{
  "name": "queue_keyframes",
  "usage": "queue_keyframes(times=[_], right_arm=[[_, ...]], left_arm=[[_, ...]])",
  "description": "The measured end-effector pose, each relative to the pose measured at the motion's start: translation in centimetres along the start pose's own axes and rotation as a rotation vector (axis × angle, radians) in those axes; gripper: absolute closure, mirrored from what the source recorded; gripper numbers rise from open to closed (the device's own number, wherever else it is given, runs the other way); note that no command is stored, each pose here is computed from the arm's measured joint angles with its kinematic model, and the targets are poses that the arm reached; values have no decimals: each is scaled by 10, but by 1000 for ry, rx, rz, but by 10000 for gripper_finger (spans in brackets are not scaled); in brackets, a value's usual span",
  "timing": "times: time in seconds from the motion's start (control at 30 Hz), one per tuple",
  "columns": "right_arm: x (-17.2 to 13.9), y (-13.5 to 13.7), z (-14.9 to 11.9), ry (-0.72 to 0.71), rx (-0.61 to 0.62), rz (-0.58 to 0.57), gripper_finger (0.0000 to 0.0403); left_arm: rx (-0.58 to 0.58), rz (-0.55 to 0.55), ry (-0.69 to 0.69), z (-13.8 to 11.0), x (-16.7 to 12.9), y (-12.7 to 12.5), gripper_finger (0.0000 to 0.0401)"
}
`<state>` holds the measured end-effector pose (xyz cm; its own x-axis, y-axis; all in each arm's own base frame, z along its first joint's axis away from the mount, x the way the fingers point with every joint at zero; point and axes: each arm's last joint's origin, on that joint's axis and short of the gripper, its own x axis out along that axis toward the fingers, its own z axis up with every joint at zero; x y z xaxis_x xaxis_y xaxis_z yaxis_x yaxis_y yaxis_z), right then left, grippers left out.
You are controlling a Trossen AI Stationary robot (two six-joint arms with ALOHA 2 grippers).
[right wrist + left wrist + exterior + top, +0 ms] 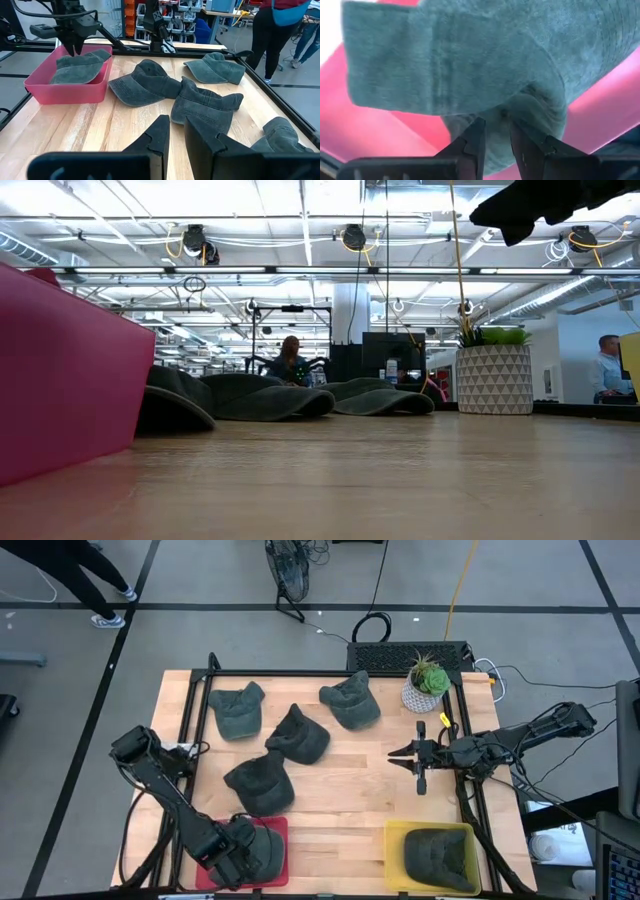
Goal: Pick & Place hat
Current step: Put the grey cap into the pink bin
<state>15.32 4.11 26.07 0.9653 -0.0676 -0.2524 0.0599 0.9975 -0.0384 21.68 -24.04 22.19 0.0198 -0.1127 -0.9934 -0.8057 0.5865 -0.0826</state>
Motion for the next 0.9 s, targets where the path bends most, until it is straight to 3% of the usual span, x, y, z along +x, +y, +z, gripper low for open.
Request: queue_keyframes(times=[0.23,0.4,0.53,0.7,0.9], right_arm=[[0,0,0,-1,-2,-1,358],[0,0,0,-1,-3,-1,358],[0,0,0,0,-3,-1,358],[0,0,0,0,-2,-1,358],[0,0,0,0,-1,-1,358]], left_arm=[[5,24,-229,12,-24,19,309],[-61,177,-400,19,-29,41,309],[-65,234,-396,21,-14,50,309],[-73,204,-382,23,8,53,309],[-85,162,-234,19,18,50,309]])
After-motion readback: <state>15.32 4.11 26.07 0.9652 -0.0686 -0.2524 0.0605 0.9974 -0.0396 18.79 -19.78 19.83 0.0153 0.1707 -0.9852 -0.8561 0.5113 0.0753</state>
